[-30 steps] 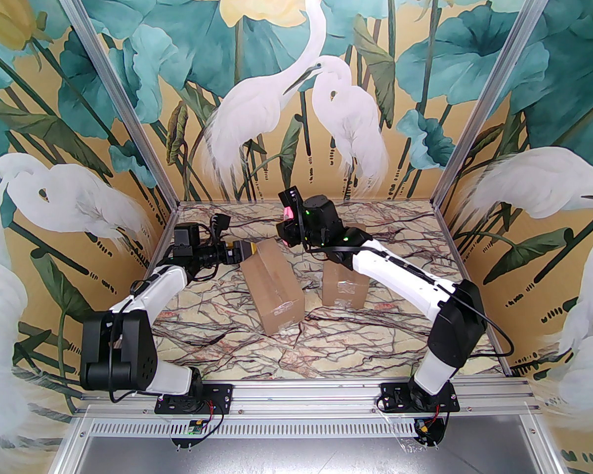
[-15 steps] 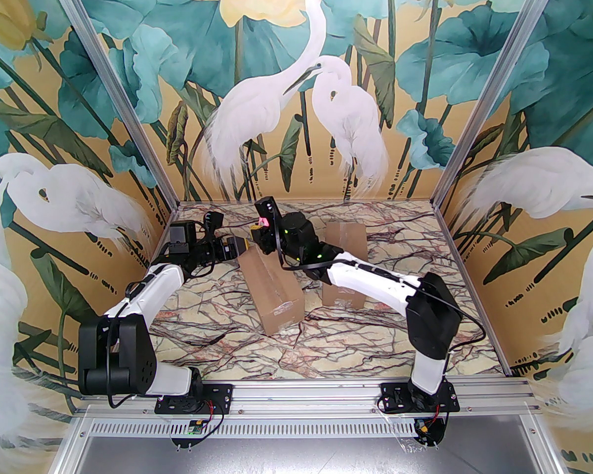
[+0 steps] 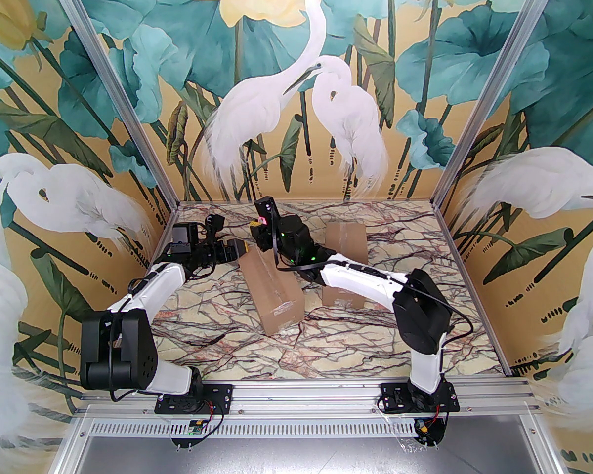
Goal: Unpack the express box
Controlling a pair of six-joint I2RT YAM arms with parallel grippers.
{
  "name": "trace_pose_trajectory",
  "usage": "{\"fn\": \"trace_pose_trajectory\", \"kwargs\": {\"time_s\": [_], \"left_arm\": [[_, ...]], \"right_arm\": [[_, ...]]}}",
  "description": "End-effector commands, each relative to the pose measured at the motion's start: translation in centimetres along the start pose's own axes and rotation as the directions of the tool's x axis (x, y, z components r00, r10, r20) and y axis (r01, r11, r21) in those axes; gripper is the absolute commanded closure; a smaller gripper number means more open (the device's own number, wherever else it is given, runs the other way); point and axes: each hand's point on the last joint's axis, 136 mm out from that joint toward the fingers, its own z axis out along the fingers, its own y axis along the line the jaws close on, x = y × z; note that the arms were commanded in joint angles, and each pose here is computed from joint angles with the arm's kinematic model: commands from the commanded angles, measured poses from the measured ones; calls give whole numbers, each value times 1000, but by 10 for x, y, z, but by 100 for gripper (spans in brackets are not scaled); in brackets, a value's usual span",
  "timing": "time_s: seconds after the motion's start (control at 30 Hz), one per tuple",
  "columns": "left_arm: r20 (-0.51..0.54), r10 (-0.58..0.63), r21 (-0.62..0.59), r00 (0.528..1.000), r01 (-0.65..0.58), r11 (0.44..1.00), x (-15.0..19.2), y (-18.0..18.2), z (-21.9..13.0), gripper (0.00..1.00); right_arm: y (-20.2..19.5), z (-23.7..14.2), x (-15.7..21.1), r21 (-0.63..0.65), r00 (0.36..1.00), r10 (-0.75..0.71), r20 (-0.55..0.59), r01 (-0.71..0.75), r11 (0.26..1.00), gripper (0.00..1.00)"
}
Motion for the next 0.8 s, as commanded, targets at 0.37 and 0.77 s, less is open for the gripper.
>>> {"fn": "trace_pose_trajectory", "kwargs": {"time_s": [0.37, 0.77], "left_arm": [[-84, -51, -51, 995, 47, 998, 25, 14, 13, 43], [-94, -55, -58, 994, 50, 997, 27, 15, 15, 46]], "right_arm": [[11, 11, 6, 23, 999, 35, 4, -35, 999, 100], [5, 20, 17, 64, 1000, 12, -15, -11, 998, 100]]}}
